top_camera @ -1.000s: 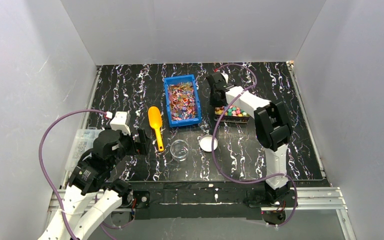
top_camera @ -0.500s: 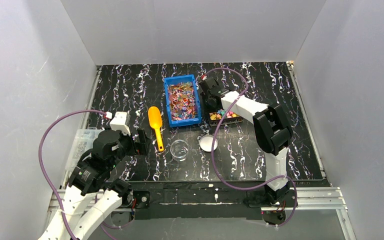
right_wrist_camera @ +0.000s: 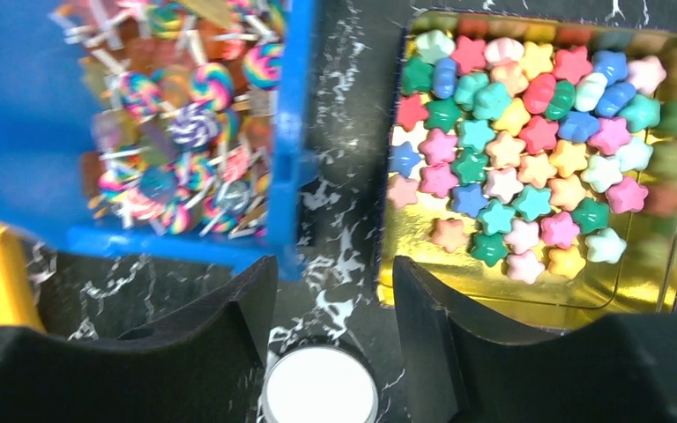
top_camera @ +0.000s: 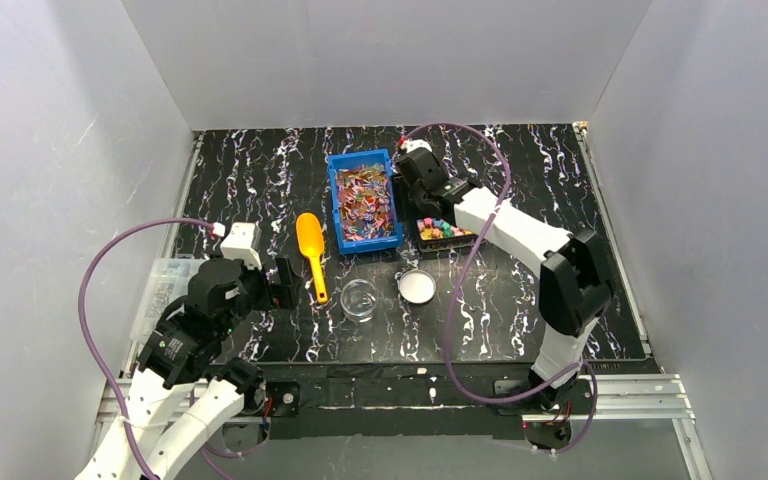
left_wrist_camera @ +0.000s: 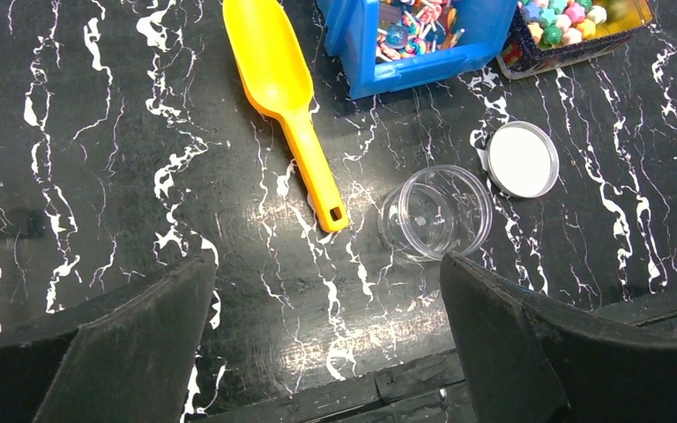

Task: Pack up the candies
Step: Adjust the storage box at the center of the board, then pick up the spatula from the center of the board.

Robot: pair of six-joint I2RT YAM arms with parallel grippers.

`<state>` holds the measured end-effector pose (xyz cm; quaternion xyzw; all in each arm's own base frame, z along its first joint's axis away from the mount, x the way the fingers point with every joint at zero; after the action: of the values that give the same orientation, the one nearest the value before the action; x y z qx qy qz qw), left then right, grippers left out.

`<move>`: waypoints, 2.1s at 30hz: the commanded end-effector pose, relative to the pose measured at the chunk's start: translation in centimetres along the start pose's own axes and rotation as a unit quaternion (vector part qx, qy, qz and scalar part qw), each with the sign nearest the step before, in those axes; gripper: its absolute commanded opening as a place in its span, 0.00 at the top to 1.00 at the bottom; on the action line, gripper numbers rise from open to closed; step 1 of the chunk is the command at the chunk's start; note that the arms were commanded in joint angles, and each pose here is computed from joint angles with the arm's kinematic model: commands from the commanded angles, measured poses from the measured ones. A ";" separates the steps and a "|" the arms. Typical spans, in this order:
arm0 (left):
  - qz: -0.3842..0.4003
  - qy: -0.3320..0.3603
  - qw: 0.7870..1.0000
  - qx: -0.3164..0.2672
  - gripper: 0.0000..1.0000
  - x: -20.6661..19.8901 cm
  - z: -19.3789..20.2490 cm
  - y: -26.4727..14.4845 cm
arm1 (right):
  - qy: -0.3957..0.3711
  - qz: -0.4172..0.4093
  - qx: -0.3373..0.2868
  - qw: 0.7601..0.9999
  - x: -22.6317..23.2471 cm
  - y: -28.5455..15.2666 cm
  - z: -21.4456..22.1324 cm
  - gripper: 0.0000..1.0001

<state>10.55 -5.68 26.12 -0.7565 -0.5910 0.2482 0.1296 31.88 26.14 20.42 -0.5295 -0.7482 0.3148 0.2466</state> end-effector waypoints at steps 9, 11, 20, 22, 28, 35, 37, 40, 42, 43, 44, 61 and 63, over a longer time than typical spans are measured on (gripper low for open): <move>-0.046 -0.012 0.999 -0.018 0.01 0.9 0.1 -0.5 | -0.033 -0.081 -0.072 0.994 7.7 -7.9 1.1 0.30; -0.049 -0.013 0.998 -0.023 0.01 1.0 0.0 -0.6 | -0.039 -0.099 -0.076 0.991 9.4 -8.5 1.5 0.28; -0.062 -0.022 0.997 -0.051 0.01 1.5 -0.1 -1.4 | -0.050 -0.123 -0.058 0.989 15.5 -7.0 4.3 0.17; -0.062 -0.023 0.996 -0.056 0.01 1.6 0.0 -1.6 | -0.050 -0.128 -0.052 0.989 16.6 -6.3 4.9 0.14; -0.069 -0.030 0.994 -0.075 0.01 1.9 -0.2 -2.1 | -0.049 -0.126 -0.037 0.990 19.5 -3.7 6.2 0.12; -0.072 -0.034 0.993 -0.087 0.01 2.1 -0.2 -2.5 | -0.037 -0.108 -0.035 0.993 21.0 -0.9 7.2 0.14; -0.072 -0.034 0.993 -0.088 0.01 2.1 -0.2 -2.6 | -0.038 -0.105 -0.031 0.993 21.3 -0.2 7.5 0.15; -0.075 -0.036 0.992 -0.092 0.01 2.1 -0.2 -2.7 | -0.033 -0.100 -0.031 0.994 21.7 0.8 7.8 0.15; -0.073 -0.036 0.992 -0.094 0.01 2.2 -0.2 -2.7 | -0.029 -0.101 -0.032 0.994 22.0 1.4 8.0 0.17; -0.073 -0.037 0.992 -0.095 0.01 2.2 -0.2 -2.7 | -0.027 -0.100 -0.032 0.994 22.2 1.7 8.1 0.17; -0.073 -0.036 0.992 -0.094 0.01 2.2 -0.2 -2.7 | -0.024 -0.097 -0.033 0.994 22.4 2.0 8.1 0.18; -0.068 -0.037 0.993 -0.094 0.01 2.1 -0.2 -2.8 | -0.014 -0.066 -0.054 0.996 23.7 5.0 8.4 0.39; -0.068 -0.036 0.993 -0.093 0.01 2.1 -0.2 -2.7 | -0.017 -0.062 -0.052 0.997 23.7 5.3 8.6 0.40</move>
<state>8.83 -3.07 27.28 -0.7188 -0.6610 0.2090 0.0530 21.18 46.84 11.03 -0.4742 -0.7958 0.2968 0.2320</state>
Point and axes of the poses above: each gripper's point midway between its finger pads, its own y axis out along the fingers, its own x axis along the line the jaws close on, z = x × y, the point moved 9 cm from there along -y, back along the fingers, and after that the axes turned 2 degrees about -y, right-handed, at the moved point
